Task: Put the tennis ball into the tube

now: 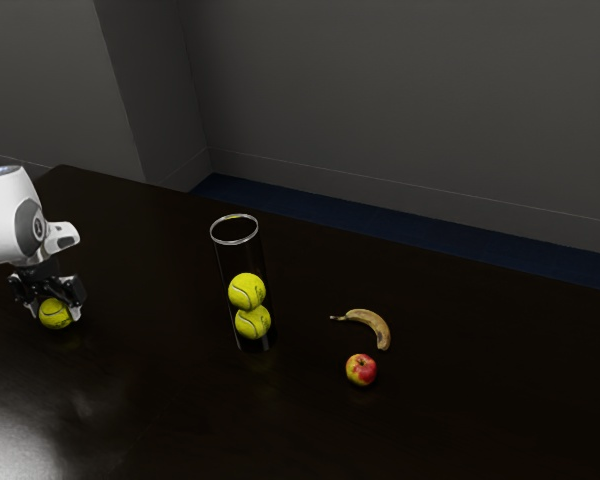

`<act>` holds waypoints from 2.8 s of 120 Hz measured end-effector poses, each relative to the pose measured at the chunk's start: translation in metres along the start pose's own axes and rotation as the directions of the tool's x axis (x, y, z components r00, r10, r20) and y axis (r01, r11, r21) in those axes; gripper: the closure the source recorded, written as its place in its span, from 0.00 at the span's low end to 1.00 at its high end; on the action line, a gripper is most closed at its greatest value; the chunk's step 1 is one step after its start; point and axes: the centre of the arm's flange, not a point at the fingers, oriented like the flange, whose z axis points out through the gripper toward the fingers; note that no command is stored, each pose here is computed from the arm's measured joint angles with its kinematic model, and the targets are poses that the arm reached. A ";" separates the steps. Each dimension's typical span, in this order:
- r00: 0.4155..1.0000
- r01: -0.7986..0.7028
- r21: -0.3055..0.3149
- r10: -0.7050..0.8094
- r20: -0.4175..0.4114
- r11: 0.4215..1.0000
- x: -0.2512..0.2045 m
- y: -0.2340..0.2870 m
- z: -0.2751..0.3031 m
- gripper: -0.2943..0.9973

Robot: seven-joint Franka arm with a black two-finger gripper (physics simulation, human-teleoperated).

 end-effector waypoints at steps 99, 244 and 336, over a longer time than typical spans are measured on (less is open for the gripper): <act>0.987 -0.127 -0.010 0.125 -0.105 0.992 0.016 0.056 -0.062 0.55; 0.864 -0.503 -0.046 0.501 -0.047 0.863 -0.037 0.401 -0.279 0.52; 0.902 -0.432 -0.027 0.431 -0.029 0.902 -0.035 0.397 -0.281 0.29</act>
